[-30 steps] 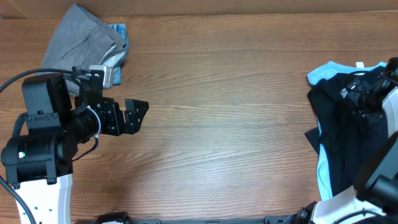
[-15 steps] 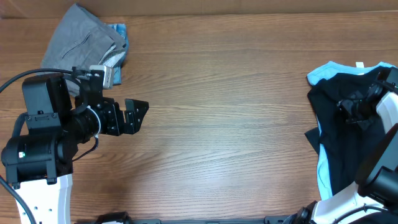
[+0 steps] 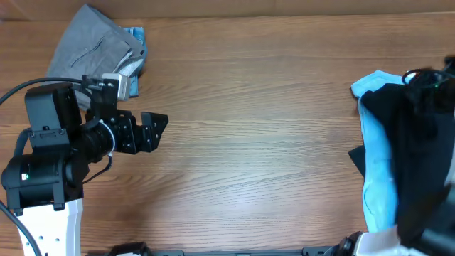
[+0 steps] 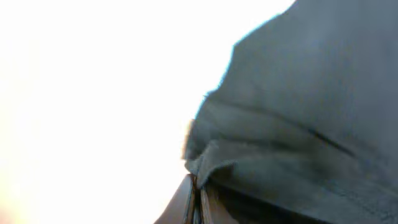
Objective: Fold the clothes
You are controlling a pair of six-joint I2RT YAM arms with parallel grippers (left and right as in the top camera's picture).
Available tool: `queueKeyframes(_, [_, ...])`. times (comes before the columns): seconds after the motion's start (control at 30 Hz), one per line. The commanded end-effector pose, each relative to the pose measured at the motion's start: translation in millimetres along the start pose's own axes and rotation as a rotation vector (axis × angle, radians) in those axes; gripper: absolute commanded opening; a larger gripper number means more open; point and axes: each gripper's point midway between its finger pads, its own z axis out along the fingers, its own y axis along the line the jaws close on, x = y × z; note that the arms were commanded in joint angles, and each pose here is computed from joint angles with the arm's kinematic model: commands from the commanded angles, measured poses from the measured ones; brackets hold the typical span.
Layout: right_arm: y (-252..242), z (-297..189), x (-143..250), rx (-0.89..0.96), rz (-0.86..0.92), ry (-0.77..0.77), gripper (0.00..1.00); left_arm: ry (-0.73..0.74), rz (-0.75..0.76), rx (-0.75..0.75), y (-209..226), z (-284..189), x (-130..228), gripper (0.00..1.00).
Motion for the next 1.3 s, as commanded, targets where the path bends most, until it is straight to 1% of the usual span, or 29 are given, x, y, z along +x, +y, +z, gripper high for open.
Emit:
queueKeyframes(0.0, [81, -73, -2, -0.2, -0.184, -0.139, 0.04, -0.041, 0.042, 0.056, -14, -6, -12, 0.89])
queueKeyframes(0.07, [119, -96, 18, -0.295, -0.267, -0.147, 0.04, -0.065, 0.057, 0.064, -18, -11, -18, 0.89])
queueKeyframes(0.17, [173, -119, 63, -0.423, -0.401, -0.108, 0.04, -0.113, 0.087, 0.058, -25, -24, -33, 0.88])
queueKeyframes(0.2, [193, -125, 84, -0.469, -0.455, -0.082, 0.04, -0.134, 0.1, 0.055, -28, -30, -38, 0.88])
queueKeyframes(0.27, [227, -134, 129, -0.556, -0.561, -0.012, 0.04, -0.179, 0.124, 0.028, -31, -43, -51, 0.88])
queueKeyframes(0.3, [246, -140, 157, -0.607, -0.627, 0.034, 0.04, -0.205, 0.138, 0.01, -33, -51, -57, 0.88])
queueKeyframes(0.33, [270, -148, 204, -0.677, -0.728, 0.112, 0.04, -0.245, 0.157, -0.02, -35, -63, -67, 0.89])
queueKeyframes(0.43, [297, -156, 286, -0.739, -0.894, 0.238, 0.04, -0.284, 0.169, -0.087, -32, -79, -76, 0.91])
queueKeyframes(0.47, [300, -157, 308, -0.744, -0.937, 0.269, 0.04, -0.292, 0.168, -0.116, -30, -84, -77, 0.92])
queueKeyframes(0.5, [303, -157, 331, -0.749, -0.983, 0.307, 0.11, -0.296, 0.166, -0.139, -28, -88, -78, 0.93])
queueKeyframes(0.53, [305, -157, 349, -0.75, -1.022, 0.335, 0.26, -0.299, 0.164, -0.158, -26, -91, -79, 0.93])
queueKeyframes(0.57, [305, -156, 365, -0.744, -1.055, 0.358, 0.34, -0.303, 0.163, -0.173, -25, -93, -79, 0.94])
queueKeyframes(0.63, [302, -150, 385, -0.682, -1.092, 0.358, 0.42, -0.303, 0.163, -0.183, -24, -95, -79, 0.95])
queueKeyframes(0.7, [298, -138, 373, -0.552, -1.019, 0.279, 0.48, -0.292, 0.159, -0.183, -23, -94, -76, 0.95])
queueKeyframes(0.77, [291, -132, 347, -0.449, -0.92, 0.19, 0.56, -0.282, 0.154, -0.183, -23, -93, -74, 0.95])
queueKeyframes(0.8, [286, -131, 332, -0.407, -0.863, 0.146, 0.58, -0.277, 0.152, -0.183, -22, -92, -74, 0.95])
queueKeyframes(0.87, [275, -137, 296, -0.349, -0.747, 0.065, 0.58, -0.265, 0.149, -0.169, -23, -88, -73, 0.95])
queueKeyframes(0.97, [259, -156, 242, -0.325, -0.6, -0.053, 0.59, -0.212, 0.143, -0.122, -26, -72, -71, 0.94])
queueKeyframes(1.03, [246, -174, 206, -0.336, -0.512, -0.129, 0.6, -0.151, 0.147, -0.09, -28, -52, -67, 0.92])
queueKeyframes(1.13, [222, -198, 165, -0.338, -0.402, -0.228, 0.62, -0.028, 0.18, -0.027, -40, -9, -58, 0.91])
queueKeyframes(1.23, [193, -218, 137, -0.322, -0.312, -0.309, 0.64, 0.106, 0.224, -0.006, -50, 44, -47, 1.0])
queueKeyframes(1.27, [186, -223, 131, -0.314, -0.291, -0.327, 0.65, 0.137, 0.242, 0.005, -52, 61, -45, 1.0])
